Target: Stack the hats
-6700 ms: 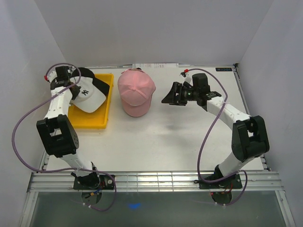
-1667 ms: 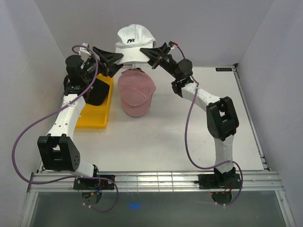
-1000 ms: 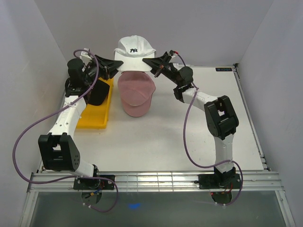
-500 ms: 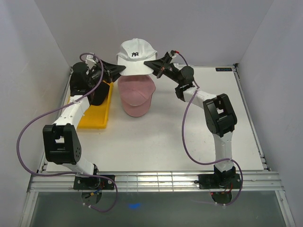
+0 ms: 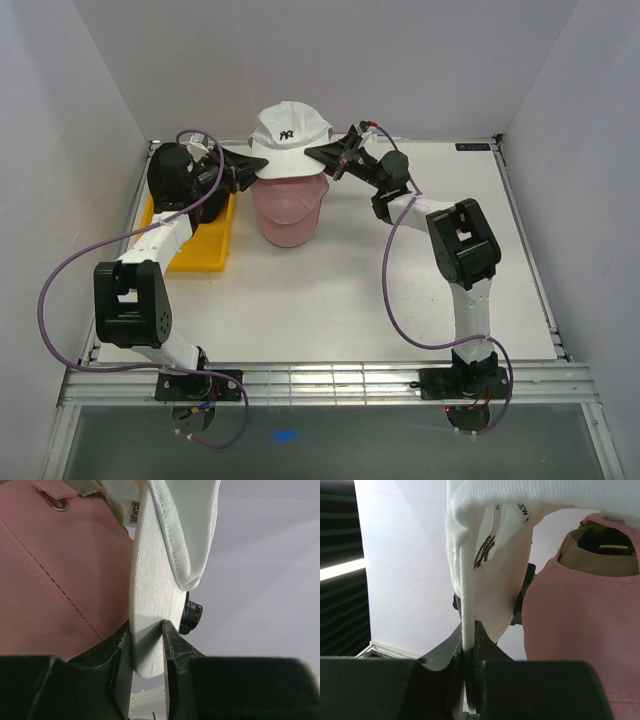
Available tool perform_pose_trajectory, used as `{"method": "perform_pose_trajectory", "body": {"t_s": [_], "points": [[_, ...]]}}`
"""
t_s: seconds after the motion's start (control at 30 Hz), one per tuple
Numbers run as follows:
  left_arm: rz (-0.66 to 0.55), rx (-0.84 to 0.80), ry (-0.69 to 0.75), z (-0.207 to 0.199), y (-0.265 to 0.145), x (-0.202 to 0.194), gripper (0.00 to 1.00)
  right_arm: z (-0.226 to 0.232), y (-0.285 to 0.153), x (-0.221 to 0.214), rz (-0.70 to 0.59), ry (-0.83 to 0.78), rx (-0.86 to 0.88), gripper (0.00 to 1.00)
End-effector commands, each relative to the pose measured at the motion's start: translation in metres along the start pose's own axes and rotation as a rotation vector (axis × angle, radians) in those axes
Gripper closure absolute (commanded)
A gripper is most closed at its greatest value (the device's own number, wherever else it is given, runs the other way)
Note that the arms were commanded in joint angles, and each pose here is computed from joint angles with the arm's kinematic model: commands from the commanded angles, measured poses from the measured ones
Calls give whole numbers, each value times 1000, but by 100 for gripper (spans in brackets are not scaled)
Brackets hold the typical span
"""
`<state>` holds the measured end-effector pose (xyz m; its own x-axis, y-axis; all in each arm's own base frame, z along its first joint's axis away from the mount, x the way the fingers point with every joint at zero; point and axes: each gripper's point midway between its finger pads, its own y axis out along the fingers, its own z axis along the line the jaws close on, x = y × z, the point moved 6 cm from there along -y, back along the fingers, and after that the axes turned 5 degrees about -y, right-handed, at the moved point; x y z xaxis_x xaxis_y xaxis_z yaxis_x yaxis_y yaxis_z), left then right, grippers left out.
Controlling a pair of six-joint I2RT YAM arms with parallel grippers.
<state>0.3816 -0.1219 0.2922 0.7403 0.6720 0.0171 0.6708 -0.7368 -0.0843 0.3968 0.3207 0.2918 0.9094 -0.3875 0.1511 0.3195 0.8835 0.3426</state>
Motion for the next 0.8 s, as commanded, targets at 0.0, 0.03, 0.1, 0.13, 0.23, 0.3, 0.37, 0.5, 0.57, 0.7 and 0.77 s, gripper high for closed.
{"method": "perform_pose_trajectory", "body": {"t_s": [0.0,0.03,0.1,0.13,0.23,0.3,0.37,0.5,0.57,0.7,0.77], "points": [[102,-41,104,-10,-4,-23,96,51,8,-43,203,-157,119,92],[103,-44,107,-11,-4,-23,96,50,8,-43,204,-164,116,92],[105,-54,119,-16,-3,-22,96,48,10,-43,214,-174,113,92],[106,-57,121,-17,-2,-20,97,52,15,-40,219,-187,113,92],[116,-77,141,-27,4,-15,97,61,25,-33,234,-225,127,92],[119,-87,153,-33,7,-12,97,57,30,-27,236,-232,100,92],[125,-81,144,-29,10,-9,98,61,34,-22,236,-244,102,92],[136,-79,134,-26,15,-5,98,57,33,-12,227,-241,93,92],[140,-73,127,-22,16,-5,98,52,31,-12,225,-233,81,92],[145,-68,117,-16,16,-6,98,48,24,-18,225,-230,92,92],[147,-67,111,-12,15,-7,98,47,22,-21,229,-229,93,92]]}}
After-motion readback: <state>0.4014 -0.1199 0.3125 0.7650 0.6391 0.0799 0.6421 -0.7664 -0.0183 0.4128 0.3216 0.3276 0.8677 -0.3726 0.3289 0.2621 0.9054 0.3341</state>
